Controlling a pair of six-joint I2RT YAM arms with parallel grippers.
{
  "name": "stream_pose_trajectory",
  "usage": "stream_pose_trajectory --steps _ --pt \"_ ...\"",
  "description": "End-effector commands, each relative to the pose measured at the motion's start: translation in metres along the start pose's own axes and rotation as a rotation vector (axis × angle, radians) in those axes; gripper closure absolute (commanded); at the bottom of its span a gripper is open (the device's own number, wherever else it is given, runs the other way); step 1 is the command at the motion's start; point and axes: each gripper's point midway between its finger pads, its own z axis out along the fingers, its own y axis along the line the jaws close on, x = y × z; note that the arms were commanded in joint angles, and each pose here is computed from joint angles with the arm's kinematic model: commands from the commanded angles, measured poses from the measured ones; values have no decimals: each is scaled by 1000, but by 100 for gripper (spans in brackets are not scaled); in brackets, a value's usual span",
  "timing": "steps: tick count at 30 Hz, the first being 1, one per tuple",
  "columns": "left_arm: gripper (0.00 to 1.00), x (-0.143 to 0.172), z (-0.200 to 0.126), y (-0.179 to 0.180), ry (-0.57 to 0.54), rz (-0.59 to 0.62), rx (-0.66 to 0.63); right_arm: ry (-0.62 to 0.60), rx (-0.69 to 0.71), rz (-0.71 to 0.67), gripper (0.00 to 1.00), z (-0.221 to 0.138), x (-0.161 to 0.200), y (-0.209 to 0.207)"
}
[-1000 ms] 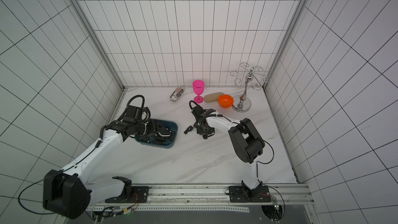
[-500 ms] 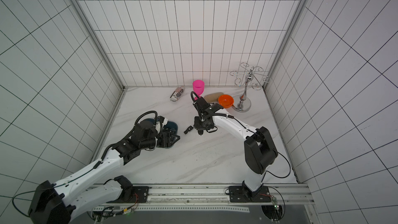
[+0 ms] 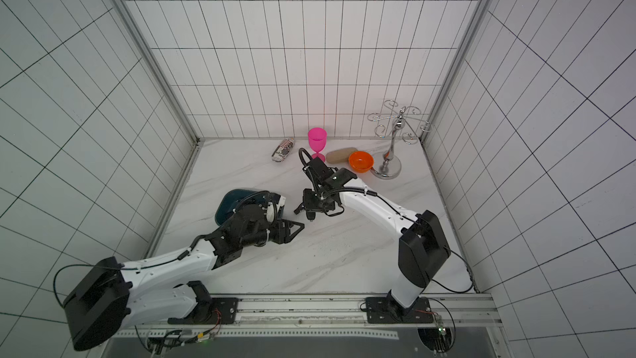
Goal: Place the car key into the storage box
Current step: Pick up the car key from the center of the board.
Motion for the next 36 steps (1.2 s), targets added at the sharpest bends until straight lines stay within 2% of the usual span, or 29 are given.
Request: stream_pose_trajectory --steps 1,14,17,20,22,27,29,36 --pt "35 -21 9 -17 -77 7 33 -24 -38 2 84 -11 -5 17" --pt "35 -25 24 -16 -80 0 10 -2 -39 -10 84 -8 12 21" --pt "39 -23 30 -14 -63 -33 6 -2 -37 -15 84 -6 15 23" --pt "49 -22 35 -13 -49 -75 6 -13 -17 -29 84 -7 18 23" --pt "59 -20 37 -14 -42 -88 8 -22 -3 -33 84 -6 19 22" --pt "78 -17 36 -11 -42 -91 0 -25 13 -37 85 -4 22 21" --pt "90 -15 35 -10 -38 -85 -6 -22 14 -39 85 -3 23 22" --pt "99 -12 33 -6 -24 -54 -33 -4 28 -52 85 -4 29 18"
